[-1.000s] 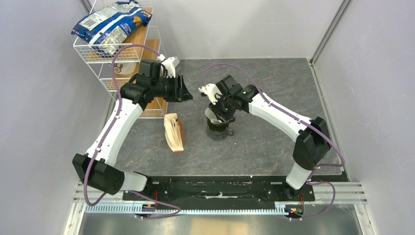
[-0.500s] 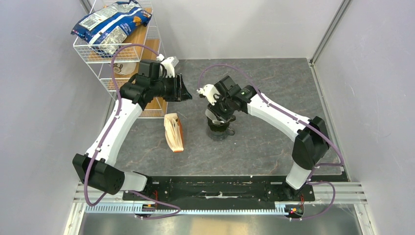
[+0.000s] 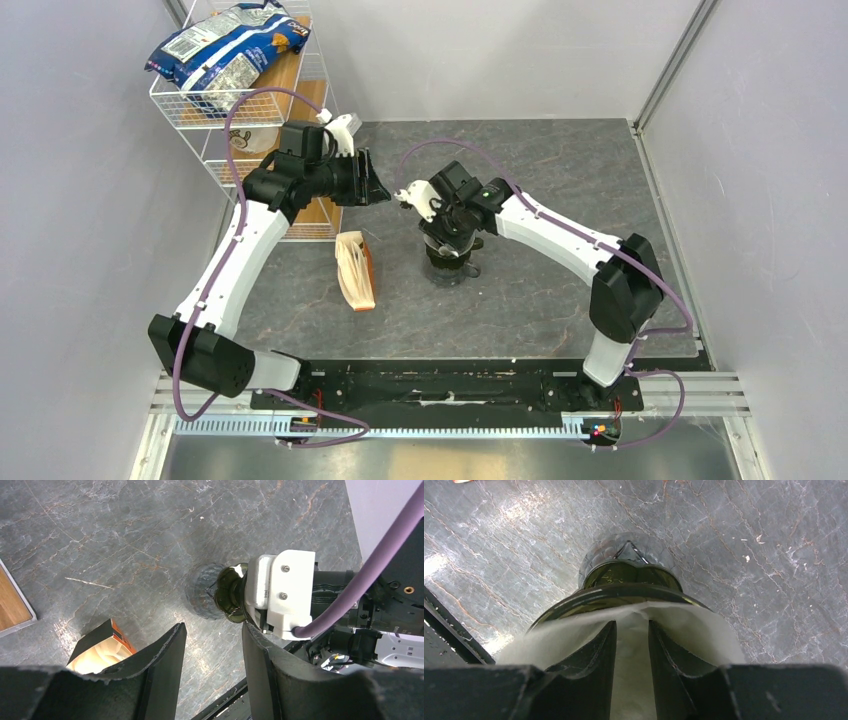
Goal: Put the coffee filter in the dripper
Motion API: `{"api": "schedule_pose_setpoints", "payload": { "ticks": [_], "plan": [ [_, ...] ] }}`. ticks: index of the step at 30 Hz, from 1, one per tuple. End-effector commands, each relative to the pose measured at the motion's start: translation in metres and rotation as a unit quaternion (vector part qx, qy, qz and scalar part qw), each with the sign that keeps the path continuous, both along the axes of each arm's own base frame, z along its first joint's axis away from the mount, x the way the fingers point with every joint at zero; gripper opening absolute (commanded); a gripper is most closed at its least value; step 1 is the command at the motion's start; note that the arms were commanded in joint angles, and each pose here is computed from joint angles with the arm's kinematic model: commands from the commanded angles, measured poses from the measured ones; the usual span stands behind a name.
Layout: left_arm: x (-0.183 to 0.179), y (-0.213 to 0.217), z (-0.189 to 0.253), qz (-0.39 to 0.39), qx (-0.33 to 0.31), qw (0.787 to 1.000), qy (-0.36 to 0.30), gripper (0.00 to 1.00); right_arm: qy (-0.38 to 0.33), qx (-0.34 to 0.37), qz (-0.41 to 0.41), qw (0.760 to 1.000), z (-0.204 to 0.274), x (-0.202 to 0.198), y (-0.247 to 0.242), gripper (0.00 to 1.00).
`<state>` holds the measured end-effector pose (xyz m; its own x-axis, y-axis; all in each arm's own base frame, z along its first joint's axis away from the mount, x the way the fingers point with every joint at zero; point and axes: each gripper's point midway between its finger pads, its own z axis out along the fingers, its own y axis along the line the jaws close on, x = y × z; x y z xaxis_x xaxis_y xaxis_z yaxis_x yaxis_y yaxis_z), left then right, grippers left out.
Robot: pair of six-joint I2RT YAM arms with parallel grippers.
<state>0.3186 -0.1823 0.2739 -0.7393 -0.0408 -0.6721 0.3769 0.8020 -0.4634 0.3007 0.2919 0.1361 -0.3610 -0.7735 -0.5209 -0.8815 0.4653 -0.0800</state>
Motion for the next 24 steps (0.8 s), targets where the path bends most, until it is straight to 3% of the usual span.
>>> {"api": "schedule_pose_setpoints", "payload": {
  "ticks": [1, 12, 24],
  "plan": [
    [0.002, 0.000, 0.019, 0.009, -0.024, 0.999, -0.022, 0.53, -0.010, -0.022, 0.008, 1.000, -0.005, 0.006, 0.002, 0.37],
    [0.003, 0.001, 0.018, 0.004, -0.024, 1.000, -0.020, 0.54, -0.009, -0.028, 0.012, 0.999, -0.006, 0.010, 0.006, 0.35],
    [0.004, 0.000, 0.029, -0.006, -0.032, 0.999, -0.037, 0.54, -0.026, 0.019, 0.011, 0.999, 0.041, 0.012, 0.019, 0.34]
  ]
}}
